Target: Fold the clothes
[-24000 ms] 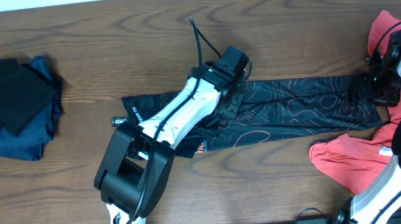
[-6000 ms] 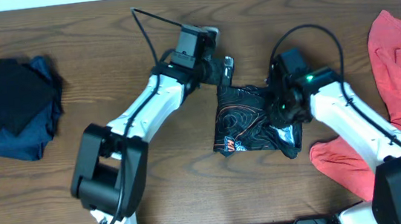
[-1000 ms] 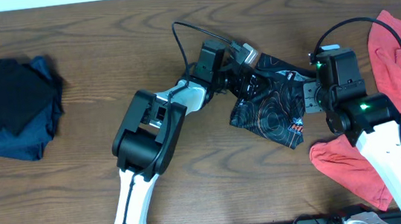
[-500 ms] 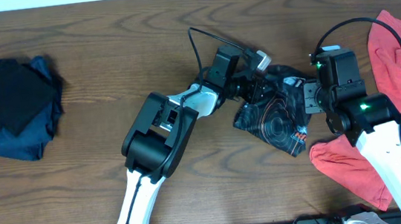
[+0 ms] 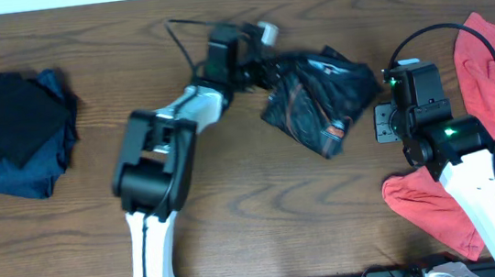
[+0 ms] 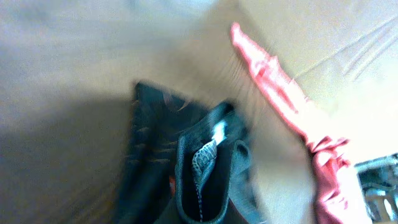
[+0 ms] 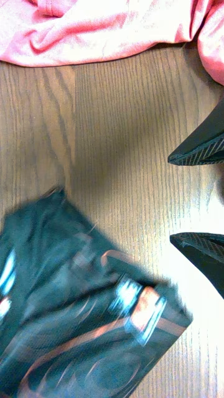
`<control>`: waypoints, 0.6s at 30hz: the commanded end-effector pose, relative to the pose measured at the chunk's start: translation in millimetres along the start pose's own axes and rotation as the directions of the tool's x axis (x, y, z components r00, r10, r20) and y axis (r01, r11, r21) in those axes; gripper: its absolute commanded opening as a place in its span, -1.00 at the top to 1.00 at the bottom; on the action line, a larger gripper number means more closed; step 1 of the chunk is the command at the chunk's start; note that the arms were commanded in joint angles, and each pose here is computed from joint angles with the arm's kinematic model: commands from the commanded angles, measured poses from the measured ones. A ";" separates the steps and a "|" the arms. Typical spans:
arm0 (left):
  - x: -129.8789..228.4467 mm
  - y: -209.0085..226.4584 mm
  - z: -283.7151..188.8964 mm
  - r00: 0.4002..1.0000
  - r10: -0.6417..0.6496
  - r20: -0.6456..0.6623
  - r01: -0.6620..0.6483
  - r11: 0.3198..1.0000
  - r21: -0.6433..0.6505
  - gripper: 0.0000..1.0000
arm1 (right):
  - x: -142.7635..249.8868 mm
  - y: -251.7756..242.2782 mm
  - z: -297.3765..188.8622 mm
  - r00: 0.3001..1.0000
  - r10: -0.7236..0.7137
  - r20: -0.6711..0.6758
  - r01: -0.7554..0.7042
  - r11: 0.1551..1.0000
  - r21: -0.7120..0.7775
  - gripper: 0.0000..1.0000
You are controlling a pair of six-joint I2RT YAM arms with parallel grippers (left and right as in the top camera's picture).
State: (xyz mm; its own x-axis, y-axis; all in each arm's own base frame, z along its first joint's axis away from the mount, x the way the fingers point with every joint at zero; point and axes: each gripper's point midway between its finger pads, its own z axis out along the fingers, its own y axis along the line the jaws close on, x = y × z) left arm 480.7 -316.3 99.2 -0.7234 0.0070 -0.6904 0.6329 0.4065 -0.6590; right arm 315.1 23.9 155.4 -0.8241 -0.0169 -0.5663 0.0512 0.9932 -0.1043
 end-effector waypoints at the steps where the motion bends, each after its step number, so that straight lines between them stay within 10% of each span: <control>1: -59.8 -47.0 -36.5 0.993 0.073 0.088 -0.079 0.994 0.077 0.88 | -0.7 -3.4 -0.9 1.000 0.016 0.004 -0.016 1.000 0.012 0.32; 18: -33.0 -27.9 -60.4 0.996 0.082 -0.039 -0.083 0.996 -0.028 0.88 | 0.9 -2.9 -0.9 1.000 0.018 -0.003 -0.018 1.000 0.009 0.32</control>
State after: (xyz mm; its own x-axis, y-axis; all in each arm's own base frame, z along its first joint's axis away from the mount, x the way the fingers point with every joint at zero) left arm 470.6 -272.4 160.2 -0.7310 0.0335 -0.6815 0.6247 0.4346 -0.6487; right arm 314.2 23.8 154.8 -0.8266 -0.0174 -0.5625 0.0506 0.9932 -0.1051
